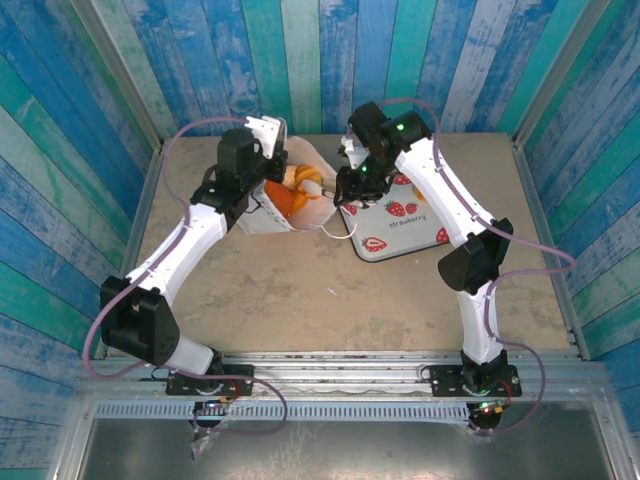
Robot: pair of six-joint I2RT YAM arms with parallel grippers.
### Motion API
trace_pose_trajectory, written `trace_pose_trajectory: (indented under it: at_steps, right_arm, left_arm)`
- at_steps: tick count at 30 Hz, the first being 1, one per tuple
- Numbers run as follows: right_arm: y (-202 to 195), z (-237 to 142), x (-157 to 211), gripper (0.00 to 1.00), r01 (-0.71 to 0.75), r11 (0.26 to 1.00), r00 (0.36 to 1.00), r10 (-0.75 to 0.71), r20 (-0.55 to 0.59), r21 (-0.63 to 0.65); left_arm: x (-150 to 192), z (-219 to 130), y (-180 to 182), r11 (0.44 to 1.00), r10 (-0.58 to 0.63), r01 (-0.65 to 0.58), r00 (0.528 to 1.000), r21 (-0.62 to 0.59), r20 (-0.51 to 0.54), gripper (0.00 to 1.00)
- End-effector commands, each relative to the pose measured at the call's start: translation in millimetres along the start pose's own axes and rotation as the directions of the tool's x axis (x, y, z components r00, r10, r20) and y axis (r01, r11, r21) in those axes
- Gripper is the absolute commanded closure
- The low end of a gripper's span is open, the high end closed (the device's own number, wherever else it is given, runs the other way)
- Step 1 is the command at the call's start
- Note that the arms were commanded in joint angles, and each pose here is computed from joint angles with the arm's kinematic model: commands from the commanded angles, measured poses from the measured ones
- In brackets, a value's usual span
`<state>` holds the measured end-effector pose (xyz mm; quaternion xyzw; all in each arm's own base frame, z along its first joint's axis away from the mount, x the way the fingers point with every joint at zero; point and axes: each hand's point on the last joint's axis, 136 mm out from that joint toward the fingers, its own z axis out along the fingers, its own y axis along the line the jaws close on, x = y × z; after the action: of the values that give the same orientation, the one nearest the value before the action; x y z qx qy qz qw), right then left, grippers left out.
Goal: Take the fake bread out of the paper bag
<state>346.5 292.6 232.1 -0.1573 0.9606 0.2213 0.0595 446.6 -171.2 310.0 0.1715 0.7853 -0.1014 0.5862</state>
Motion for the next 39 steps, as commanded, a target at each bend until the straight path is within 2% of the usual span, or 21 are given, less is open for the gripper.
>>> trace_pose_trajectory:
  at_steps: [1,13,20,30,39]
  right_arm:
    - [1.1,1.9,-7.0,0.52,0.0,1.0,1.0,0.001,0.01,-0.013]
    - [0.5,11.1,-16.3,0.52,-0.01,1.0,1.0,0.01,0.013,-0.027]
    - [0.9,14.0,-20.5,0.6,-0.009,0.999,1.0,0.009,0.02,-0.035]
    - [10.4,-6.8,-19.5,0.71,0.009,0.998,0.998,-0.004,0.067,-0.061]
    - [20.8,-25.5,-10.5,0.72,0.022,0.995,0.995,-0.013,0.096,-0.099]
  left_arm:
    - [-16.3,5.8,-5.4,1.0,0.01,-0.011,0.998,0.021,0.056,0.99]
    - [-15.1,6.7,-7.4,1.0,0.005,-0.006,0.998,0.03,0.056,0.99]
    - [-15.9,7.2,-8.0,0.999,-0.002,0.0,0.998,0.034,0.059,0.99]
    - [-10.4,12.5,-5.1,1.0,-0.014,0.013,0.999,0.017,0.044,0.99]
    - [-7.9,16.6,-1.3,0.999,-0.032,0.033,0.999,-0.004,0.037,0.99]
